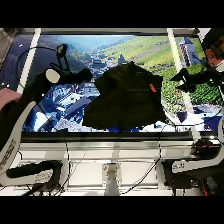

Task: Fold the clothes and pants, and hang the long-sleeved shirts on hangers.

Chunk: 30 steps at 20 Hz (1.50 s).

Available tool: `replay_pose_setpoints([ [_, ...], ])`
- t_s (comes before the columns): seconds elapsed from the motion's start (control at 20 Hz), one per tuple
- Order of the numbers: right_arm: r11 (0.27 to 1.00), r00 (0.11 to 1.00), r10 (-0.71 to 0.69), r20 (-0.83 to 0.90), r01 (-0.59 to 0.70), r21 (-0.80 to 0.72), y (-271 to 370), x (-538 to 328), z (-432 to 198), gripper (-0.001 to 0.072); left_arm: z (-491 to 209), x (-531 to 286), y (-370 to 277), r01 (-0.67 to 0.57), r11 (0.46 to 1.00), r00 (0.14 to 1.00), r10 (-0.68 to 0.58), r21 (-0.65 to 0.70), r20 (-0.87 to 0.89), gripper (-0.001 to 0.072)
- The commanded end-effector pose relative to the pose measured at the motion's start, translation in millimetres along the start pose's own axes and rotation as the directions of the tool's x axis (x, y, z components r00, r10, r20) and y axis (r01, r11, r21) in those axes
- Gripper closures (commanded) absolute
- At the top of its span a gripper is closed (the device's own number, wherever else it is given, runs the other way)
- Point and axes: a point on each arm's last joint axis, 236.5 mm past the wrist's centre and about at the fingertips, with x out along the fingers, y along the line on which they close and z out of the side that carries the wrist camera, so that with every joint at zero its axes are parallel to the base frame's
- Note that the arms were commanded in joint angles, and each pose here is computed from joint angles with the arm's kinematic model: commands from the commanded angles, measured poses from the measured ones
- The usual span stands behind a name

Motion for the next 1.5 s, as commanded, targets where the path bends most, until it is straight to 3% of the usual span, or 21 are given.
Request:
replay_pose_setpoints([
  [0.0, 0.994, 0.989, 0.086, -0.119, -0.077, 0.077, 5, 30, -4, 0.015, -19, 47, 21, 0.057, 0.979, 0.996, -0.069, -0.197, -0.055, 0.0286],
  [0.2, 0.996, 0.992, 0.088, -0.093, -0.086, 0.023, 3, 34, 6, 0.015, -48, 82, 62, -0.007, 0.958, 0.991, -0.033, -0.287, -0.133, 0.0202],
  [0.4, 0.995, 0.993, 0.095, -0.067, -0.097, -0.023, 12, 26, 15, 0.015, -64, 96, 59, 0.011, 0.924, 0.982, -0.081, -0.381, -0.168, 0.0202],
  [0.95, 0.991, 0.993, 0.116, -0.012, -0.116, -0.068, 30, 9, 31, 0.0151, -66, 126, 58, 0.026, 0.891, 0.98, -0.112, -0.453, -0.164, 0.0215],
  [1.0, 0.991, 0.993, 0.115, -0.012, -0.116, -0.068, 29, 9, 32, 0.015, -65, 129, 56, 0.03, 0.892, 0.98, -0.114, -0.45, -0.161, 0.0288],
  [1.15, 0.991, 0.994, 0.113, -0.012, -0.114, -0.069, 29, 9, 32, 0.0151, -58, 129, 54, 0.037, 0.896, 0.983, -0.114, -0.443, -0.147, 0.0697],
  [1.3, 0.992, 0.994, 0.108, -0.013, -0.109, -0.07, 28, 9, 31, 0.0151, -25, 109, 47, 0.091, 0.909, 0.985, -0.143, -0.407, -0.098, 0.0699],
  [1.45, 0.992, 0.994, 0.107, -0.012, -0.107, -0.071, 27, 9, 32, 0.015, 37, 59, 27, 0.138, 0.973, 0.99, -0.137, -0.183, 0.02, 0.0701],
])
